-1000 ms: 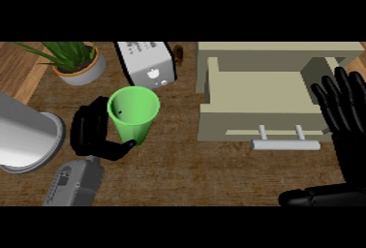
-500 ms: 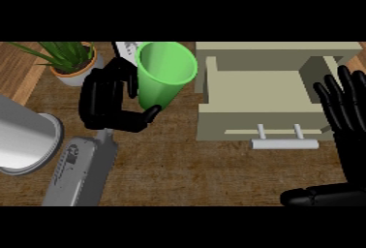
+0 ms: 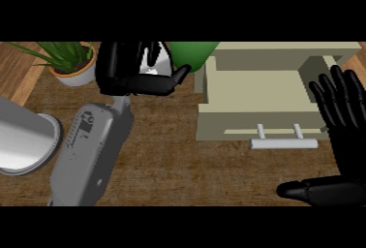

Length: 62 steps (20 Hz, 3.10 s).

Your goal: Pick up the cup, place it into the drawer and close the drawer

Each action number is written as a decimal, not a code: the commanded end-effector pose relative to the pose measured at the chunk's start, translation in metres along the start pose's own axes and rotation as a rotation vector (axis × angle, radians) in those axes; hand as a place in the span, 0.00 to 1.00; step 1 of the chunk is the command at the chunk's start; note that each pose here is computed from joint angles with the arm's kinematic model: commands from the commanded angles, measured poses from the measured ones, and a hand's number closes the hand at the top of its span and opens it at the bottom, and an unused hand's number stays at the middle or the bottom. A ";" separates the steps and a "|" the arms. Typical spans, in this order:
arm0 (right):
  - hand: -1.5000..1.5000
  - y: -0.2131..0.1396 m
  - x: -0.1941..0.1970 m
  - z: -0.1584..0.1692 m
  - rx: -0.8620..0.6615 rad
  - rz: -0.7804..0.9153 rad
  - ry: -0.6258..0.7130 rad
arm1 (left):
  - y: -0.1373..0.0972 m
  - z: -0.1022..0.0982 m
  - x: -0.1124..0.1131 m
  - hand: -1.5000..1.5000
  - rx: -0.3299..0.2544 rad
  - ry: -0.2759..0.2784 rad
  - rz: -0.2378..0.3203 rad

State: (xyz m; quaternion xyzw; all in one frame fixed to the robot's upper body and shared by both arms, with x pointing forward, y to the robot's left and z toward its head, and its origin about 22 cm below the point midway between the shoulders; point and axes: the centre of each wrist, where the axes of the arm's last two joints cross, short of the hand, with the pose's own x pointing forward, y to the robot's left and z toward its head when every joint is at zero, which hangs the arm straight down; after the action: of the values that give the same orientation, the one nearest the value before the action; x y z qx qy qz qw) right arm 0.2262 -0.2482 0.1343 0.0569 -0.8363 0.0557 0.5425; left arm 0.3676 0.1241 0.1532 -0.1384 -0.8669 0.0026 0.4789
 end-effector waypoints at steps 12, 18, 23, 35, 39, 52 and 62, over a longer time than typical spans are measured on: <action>0.00 -0.002 -0.003 0.003 0.008 -0.014 0.006 | -0.058 -0.059 -0.018 1.00 -0.027 0.117 -0.089; 0.00 -0.005 -0.008 -0.002 0.000 0.014 0.000 | -0.081 -0.072 -0.026 1.00 -0.022 0.142 -0.110; 0.00 -0.002 -0.008 -0.009 0.011 -0.005 -0.005 | -0.085 -0.077 -0.037 1.00 -0.025 0.167 -0.150; 0.00 0.011 -0.012 -0.008 0.069 -0.019 -0.018 | -0.090 -0.062 -0.066 1.00 -0.083 0.244 -0.280; 0.00 0.001 -0.014 -0.012 0.065 -0.026 -0.030 | -0.083 -0.059 -0.074 1.00 -0.099 0.279 -0.335; 0.00 0.004 -0.004 -0.010 0.081 -0.086 -0.060 | -0.102 -0.060 -0.064 0.00 -0.087 0.248 -0.267; 0.00 -0.011 0.009 -0.012 0.116 -0.123 -0.038 | -0.106 -0.052 -0.058 0.00 -0.070 0.160 -0.025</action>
State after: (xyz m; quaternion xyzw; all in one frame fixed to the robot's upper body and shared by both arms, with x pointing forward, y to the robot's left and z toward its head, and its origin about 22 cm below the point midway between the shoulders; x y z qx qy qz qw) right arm 0.2336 -0.2537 0.1432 0.1374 -0.8362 0.0689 0.5265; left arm 0.4192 0.0010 0.1485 -0.1072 -0.8295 -0.0679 0.5438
